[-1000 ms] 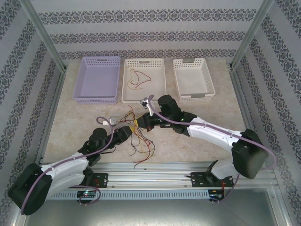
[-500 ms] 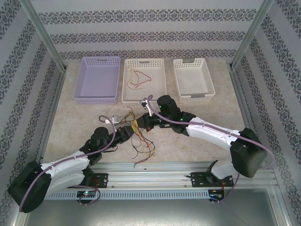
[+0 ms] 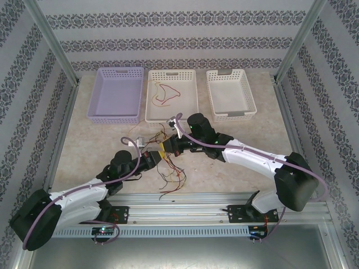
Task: Untangle the cables
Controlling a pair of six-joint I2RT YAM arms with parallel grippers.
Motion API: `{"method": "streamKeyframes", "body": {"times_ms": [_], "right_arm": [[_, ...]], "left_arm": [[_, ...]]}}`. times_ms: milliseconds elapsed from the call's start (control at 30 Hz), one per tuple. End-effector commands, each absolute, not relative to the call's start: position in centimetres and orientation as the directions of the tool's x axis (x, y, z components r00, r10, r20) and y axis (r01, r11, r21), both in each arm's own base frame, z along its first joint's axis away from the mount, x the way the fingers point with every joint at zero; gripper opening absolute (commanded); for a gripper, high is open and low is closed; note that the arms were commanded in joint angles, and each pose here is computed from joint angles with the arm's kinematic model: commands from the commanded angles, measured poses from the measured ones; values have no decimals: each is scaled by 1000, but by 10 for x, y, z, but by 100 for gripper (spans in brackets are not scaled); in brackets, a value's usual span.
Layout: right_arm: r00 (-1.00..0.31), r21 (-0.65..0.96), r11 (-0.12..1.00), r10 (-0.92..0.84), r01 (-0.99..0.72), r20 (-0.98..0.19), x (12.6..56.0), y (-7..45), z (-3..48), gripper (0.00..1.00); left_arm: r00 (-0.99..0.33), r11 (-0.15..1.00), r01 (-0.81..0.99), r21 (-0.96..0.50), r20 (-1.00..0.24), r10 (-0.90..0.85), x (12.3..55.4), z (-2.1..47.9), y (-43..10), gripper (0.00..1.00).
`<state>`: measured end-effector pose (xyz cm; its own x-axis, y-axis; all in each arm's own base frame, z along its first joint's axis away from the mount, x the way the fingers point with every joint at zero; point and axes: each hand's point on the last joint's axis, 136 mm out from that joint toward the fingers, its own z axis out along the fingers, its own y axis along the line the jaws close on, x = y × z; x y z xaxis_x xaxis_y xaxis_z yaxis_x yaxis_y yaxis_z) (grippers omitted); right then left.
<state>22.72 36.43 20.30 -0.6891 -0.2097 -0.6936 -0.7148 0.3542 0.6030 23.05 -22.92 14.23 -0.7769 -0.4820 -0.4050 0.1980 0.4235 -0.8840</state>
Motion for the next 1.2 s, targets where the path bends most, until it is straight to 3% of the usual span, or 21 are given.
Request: {"method": "streamKeyframes", "body": {"times_ms": [0, 233, 667, 867, 1167], "right_arm": [[-677, 595, 347, -202, -725, -708, 225, 362, 208, 0], [-675, 574, 402, -173, -713, -717, 233, 348, 212, 0], [-734, 609, 569, 13, -553, -679, 276, 276, 207, 0], [-749, 634, 660, 160, -403, -643, 298, 223, 203, 0], [-714, 681, 710, 382, -179, -587, 313, 136, 201, 0]], "left_arm": [[-777, 429, 232, -873, -432, -458, 229, 148, -234, 0], [-779, 457, 212, -864, -432, -454, 222, 134, -226, 0], [-742, 563, 189, -804, -492, -454, 210, 128, -197, 0], [-750, 599, 191, -778, -509, -422, 205, 125, -192, 0], [-731, 680, 213, -702, -576, -366, 201, 140, -178, 0]]}}
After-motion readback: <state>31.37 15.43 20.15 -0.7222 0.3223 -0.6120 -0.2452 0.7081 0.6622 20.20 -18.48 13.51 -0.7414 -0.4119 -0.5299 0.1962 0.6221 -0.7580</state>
